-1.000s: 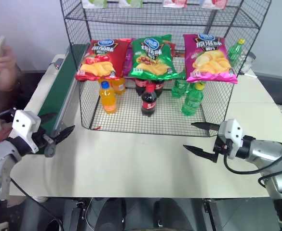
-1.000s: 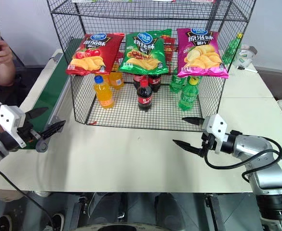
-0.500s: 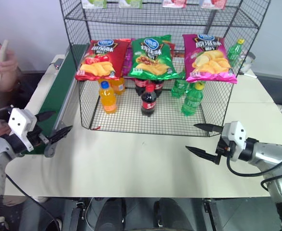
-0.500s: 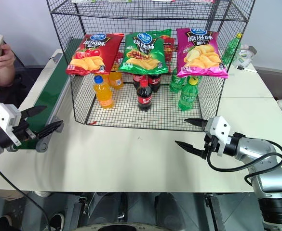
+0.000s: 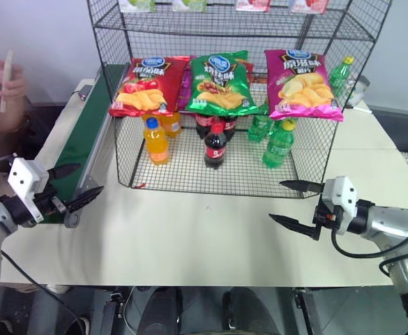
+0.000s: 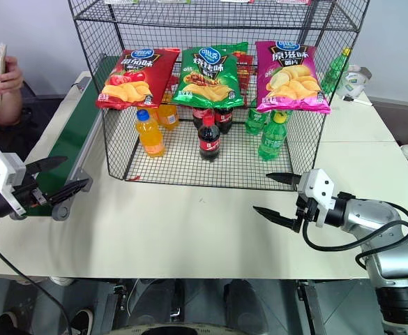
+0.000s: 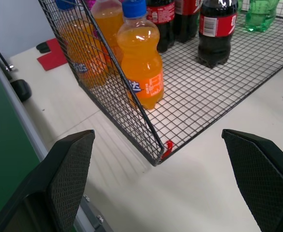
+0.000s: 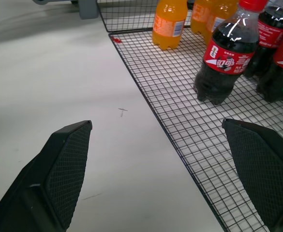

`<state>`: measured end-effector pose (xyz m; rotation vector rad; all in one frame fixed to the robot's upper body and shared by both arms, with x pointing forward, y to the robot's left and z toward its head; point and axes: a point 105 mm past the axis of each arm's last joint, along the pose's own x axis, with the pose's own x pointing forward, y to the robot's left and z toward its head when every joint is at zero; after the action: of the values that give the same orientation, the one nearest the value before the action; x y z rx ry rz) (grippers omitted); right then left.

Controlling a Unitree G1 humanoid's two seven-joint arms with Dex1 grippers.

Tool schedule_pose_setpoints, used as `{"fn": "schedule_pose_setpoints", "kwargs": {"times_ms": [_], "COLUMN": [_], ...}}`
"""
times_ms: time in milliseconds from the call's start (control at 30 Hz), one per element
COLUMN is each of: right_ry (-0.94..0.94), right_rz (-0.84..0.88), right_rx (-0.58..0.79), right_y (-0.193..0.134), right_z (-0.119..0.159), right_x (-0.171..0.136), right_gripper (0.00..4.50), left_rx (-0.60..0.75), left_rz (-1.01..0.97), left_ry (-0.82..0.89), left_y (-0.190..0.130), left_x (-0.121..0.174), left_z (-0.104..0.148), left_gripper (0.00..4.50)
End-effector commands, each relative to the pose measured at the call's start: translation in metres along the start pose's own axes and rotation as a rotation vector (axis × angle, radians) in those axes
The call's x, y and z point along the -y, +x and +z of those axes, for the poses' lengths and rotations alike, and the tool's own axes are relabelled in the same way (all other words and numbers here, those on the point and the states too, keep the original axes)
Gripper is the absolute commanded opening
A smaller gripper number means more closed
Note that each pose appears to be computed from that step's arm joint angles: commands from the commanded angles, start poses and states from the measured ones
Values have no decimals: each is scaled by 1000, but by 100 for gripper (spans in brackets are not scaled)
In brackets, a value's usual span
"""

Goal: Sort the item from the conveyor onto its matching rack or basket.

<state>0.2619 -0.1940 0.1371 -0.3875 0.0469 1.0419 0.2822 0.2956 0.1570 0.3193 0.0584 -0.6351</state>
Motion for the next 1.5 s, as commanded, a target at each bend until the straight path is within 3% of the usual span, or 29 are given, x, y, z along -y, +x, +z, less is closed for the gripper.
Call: {"fn": "schedule_pose_setpoints", "kwargs": {"times_ms": [33,1500], "right_ry": [-31,-106], "right_rz": [-1,-33], "right_rx": [13,-22], "right_y": [-3,0], "right_z": [9,3], "right_x": [5,13], "right_gripper": [449,449], "left_rx": [24,79], "left_rz": [11,14], "left_ry": [54,84], "left_y": [-2,26], "left_x": [-7,3], "left_z": [17,16], "left_gripper": [450,450]}}
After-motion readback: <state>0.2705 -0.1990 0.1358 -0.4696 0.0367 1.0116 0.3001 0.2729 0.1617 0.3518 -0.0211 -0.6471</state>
